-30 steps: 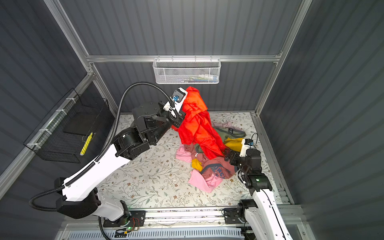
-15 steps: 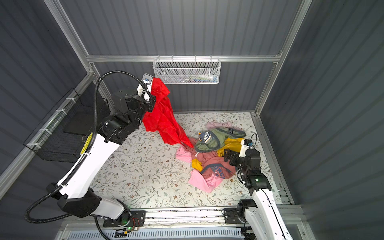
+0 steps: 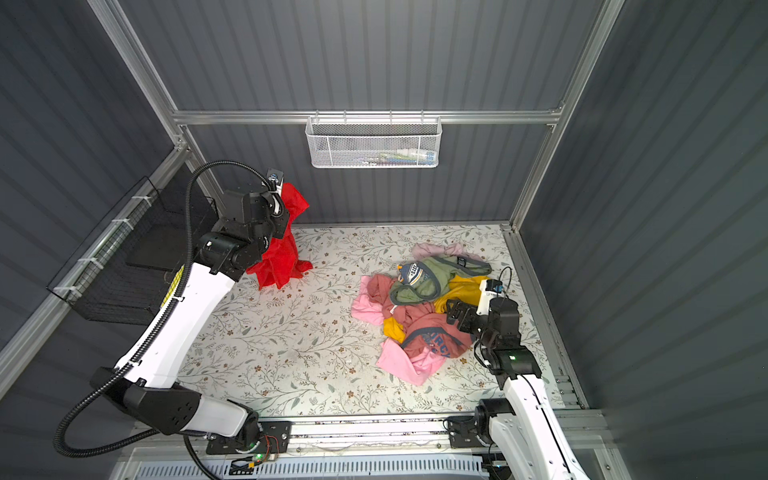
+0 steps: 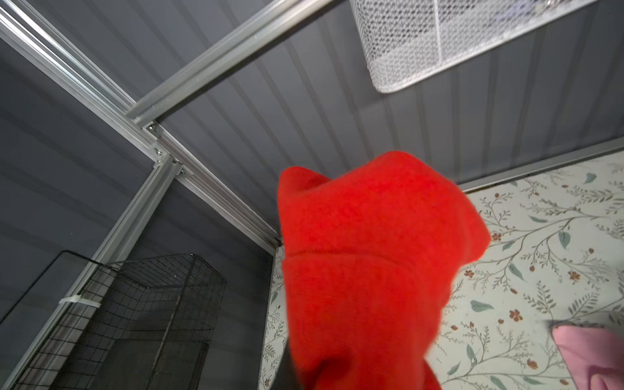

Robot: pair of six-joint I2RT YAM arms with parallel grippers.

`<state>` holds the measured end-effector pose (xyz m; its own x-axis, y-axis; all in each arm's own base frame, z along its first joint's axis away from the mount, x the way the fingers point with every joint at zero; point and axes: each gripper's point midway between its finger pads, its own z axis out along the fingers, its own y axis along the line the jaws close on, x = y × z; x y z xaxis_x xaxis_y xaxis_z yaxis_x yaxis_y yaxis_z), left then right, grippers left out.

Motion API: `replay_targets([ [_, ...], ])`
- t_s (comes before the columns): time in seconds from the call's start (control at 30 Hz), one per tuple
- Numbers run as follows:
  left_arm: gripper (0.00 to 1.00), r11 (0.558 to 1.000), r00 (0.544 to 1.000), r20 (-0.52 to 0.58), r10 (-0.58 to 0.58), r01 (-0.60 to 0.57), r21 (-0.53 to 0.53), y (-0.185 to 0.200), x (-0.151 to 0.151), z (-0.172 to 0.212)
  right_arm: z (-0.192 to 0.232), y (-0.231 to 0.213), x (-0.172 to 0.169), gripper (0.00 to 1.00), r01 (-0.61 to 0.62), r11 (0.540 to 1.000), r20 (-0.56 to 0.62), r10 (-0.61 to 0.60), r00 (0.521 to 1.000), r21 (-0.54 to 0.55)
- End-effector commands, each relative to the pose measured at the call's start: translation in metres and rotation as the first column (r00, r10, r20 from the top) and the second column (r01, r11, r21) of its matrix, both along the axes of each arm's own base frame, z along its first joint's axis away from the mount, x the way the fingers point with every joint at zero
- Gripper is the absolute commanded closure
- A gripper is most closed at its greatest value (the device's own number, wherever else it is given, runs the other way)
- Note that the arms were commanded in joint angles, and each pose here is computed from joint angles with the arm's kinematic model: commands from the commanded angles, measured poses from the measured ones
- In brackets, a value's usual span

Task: Pick out a specific cloth from the pile
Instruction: 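Lower the red cloth onto the table away from the pile with the left gripper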

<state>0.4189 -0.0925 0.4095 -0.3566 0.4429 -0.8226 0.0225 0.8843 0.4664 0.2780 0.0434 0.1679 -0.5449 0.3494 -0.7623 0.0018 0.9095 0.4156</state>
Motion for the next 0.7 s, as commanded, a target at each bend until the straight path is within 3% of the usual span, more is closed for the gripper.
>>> replay_targets([
  [0.0, 1.0, 1.0, 1.0, -0.029, -0.011, 0.012, 0.006, -0.002, 0.0, -0.015, -0.001, 0.001, 0.0, 0.01, -0.003, 1.0, 0.009, 0.003, 1.0, 0.011],
  [0.17, 1.0, 0.984, 0.983, -0.136, -0.121, 0.101, -0.146, -0.031, 0.0, -0.059, 0.0, 0.002, 0.0, 0.01, -0.005, 1.0, 0.009, 0.005, 1.0, 0.017],
  [0.37, 1.0, 0.918, 0.949, -0.192, -0.25, 0.169, -0.36, -0.065, -0.005, -0.09, 0.0, 0.002, 0.0, 0.01, -0.006, 1.0, 0.009, 0.005, 1.0, 0.019],
  [0.67, 1.0, 0.842, 0.939, -0.281, -0.2, 0.018, -0.54, -0.015, 0.011, -0.135, -0.001, 0.001, -0.002, 0.01, -0.003, 1.0, 0.007, 0.003, 1.0, 0.017],
])
